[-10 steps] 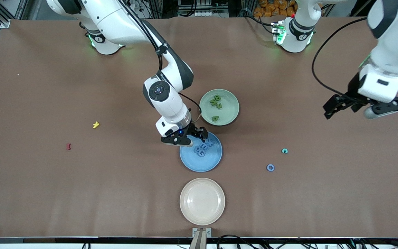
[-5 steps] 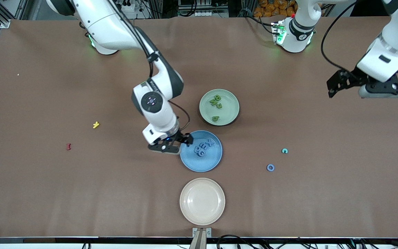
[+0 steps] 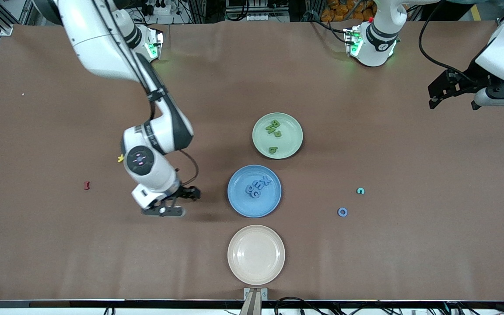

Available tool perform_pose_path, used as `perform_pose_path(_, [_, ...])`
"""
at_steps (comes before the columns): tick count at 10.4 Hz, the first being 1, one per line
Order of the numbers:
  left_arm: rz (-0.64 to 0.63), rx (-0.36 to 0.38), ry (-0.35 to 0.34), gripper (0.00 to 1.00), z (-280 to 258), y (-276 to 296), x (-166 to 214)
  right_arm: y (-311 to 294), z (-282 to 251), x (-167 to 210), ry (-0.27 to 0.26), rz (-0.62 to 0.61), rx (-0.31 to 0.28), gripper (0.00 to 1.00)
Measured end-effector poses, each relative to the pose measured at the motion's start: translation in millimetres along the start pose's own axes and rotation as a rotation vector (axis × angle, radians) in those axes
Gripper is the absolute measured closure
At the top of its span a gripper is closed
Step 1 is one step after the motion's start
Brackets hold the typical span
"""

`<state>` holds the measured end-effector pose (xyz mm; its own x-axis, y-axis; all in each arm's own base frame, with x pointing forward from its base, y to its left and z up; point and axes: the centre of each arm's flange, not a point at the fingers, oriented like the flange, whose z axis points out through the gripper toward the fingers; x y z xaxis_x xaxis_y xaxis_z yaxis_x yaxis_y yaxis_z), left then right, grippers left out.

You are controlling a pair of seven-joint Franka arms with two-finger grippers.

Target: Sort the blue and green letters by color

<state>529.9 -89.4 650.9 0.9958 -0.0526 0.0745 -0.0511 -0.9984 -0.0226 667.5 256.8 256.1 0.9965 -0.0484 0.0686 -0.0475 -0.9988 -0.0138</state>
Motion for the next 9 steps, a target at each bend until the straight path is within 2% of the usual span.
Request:
perform_pose_path(2, [-0.005,0.001,-0.011,0.0,6,-3,3,64,0,25,0.01,0.002,-0.042,0.0])
perform_pose_path(6, [-0.008,0.0,-0.011,0.0,6,-6,5,171,-21,61,0.045,-0.023,-0.052,0.0])
perform_pose_path(7, [-0.008,0.0,-0.006,0.0,4,-7,5,190,-32,64,0.034,-0.016,-0.056,0.0])
perform_pose_path(9, [-0.001,-0.001,-0.001,0.0,2,-5,5,218,-70,63,-0.033,-0.019,-0.062,0.0])
